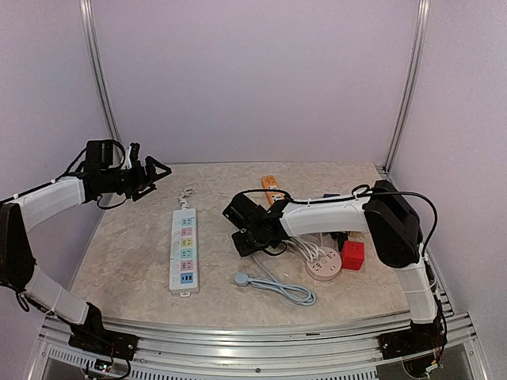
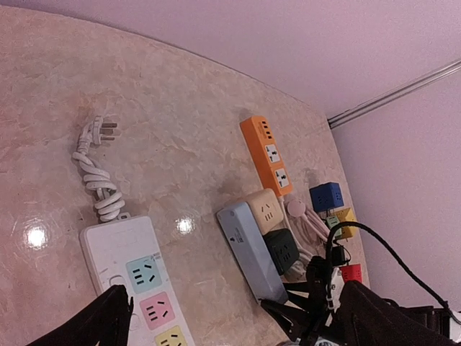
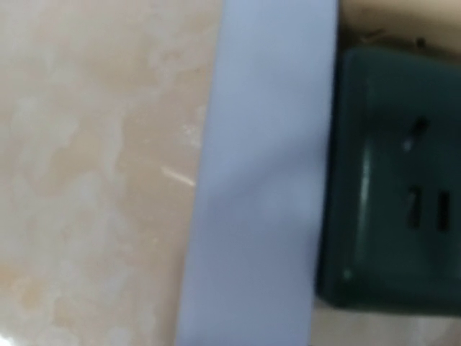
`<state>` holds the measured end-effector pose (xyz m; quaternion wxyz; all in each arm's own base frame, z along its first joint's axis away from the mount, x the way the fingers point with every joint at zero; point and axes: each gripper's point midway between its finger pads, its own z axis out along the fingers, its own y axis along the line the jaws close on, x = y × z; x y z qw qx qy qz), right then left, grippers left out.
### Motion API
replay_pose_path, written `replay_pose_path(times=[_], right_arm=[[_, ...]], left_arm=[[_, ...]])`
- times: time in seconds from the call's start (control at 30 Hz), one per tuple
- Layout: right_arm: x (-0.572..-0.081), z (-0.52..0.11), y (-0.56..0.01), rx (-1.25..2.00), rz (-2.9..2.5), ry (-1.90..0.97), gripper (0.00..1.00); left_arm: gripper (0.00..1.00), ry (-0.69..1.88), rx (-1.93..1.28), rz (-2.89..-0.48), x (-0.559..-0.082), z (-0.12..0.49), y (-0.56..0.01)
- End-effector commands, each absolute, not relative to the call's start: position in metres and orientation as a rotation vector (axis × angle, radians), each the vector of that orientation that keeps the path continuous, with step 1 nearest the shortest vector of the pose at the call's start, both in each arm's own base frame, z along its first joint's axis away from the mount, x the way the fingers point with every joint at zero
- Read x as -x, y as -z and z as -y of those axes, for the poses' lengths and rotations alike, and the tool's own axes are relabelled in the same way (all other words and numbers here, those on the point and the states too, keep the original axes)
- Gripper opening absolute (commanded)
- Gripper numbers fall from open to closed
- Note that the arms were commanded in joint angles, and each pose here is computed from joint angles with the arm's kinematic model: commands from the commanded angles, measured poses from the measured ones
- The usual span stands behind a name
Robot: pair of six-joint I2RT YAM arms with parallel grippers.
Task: Pull the plug off the socket
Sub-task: Pick up the socket from the center of the board.
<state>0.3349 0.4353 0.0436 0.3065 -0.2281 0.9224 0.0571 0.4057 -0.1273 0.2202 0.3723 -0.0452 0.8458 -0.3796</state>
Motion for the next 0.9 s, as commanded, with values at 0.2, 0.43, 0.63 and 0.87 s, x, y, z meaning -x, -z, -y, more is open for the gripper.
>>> replay_pose_path(times=[0.2, 0.43, 0.63, 0.87], right_arm=[[-0.352, -0.441, -0.064, 0.541, -2.358, -0.191, 0.0], [-0.356, -0.443, -0.145, 0.412, -2.127, -0.41, 0.0], [-0.346, -0.449, -0.198, 0.406, -1.948, -0.469, 0.0], [-0.321, -0.471, -0.248, 0.443, -1.806, -0.553, 0.0]], left_arm=[[0.99, 1.109, 0.056, -2.171, -0.401, 0.148, -0.214], [0.99, 1.238, -0.032, -2.156, -0.393, 0.174, -0.214], [0.99, 1.359, -0.156, -2.129, -0.382, 0.203, -0.219], [0.99, 1.544, -0.345, -2.043, -0.358, 0.236, -0.236]])
